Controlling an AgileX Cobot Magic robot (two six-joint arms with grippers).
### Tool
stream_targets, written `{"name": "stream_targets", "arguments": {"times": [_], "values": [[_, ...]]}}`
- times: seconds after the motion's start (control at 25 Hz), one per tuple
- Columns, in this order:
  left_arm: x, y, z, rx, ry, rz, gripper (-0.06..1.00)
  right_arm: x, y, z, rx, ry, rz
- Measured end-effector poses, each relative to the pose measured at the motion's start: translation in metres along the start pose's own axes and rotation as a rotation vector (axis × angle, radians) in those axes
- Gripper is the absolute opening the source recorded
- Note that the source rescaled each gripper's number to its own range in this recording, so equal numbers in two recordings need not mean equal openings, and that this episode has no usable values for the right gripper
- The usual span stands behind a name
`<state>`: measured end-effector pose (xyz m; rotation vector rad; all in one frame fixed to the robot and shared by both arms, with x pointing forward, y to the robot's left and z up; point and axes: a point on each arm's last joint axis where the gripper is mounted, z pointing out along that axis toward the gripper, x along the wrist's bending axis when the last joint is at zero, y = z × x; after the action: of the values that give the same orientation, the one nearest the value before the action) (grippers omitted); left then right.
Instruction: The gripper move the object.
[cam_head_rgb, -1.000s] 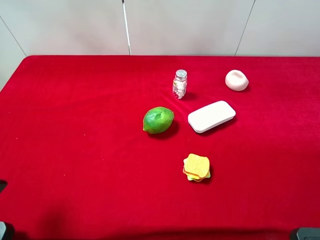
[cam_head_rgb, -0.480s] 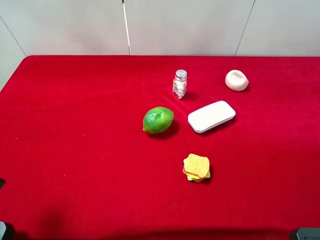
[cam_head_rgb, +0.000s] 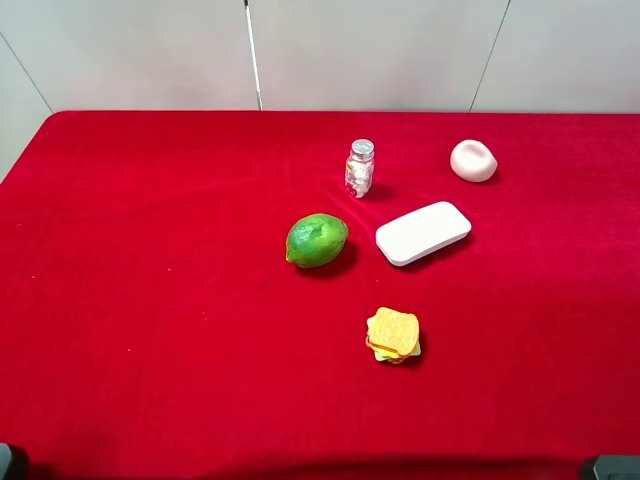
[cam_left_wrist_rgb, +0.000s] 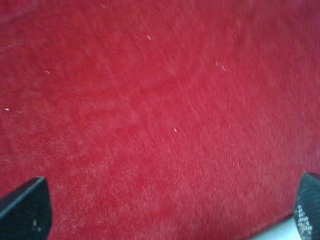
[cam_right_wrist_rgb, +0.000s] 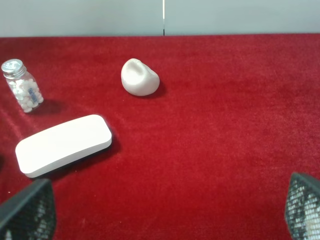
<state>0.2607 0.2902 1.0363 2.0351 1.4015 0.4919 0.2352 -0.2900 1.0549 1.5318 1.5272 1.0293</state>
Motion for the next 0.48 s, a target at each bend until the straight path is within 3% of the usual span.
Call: {"name": "stream_targets", "arguments": {"times": [0.24, 0.48], "values": [[-0.002, -0.014, -0.015, -0.157, 0.097, -0.083, 0.92, 0.000, 0.000, 0.000, 0.000, 0.000, 0.000], [-0.005, -0.023, -0.022, -0.241, 0.126, -0.101, 0.92, 0.000, 0.000, 0.000, 0.000, 0.000, 0.000]]}}
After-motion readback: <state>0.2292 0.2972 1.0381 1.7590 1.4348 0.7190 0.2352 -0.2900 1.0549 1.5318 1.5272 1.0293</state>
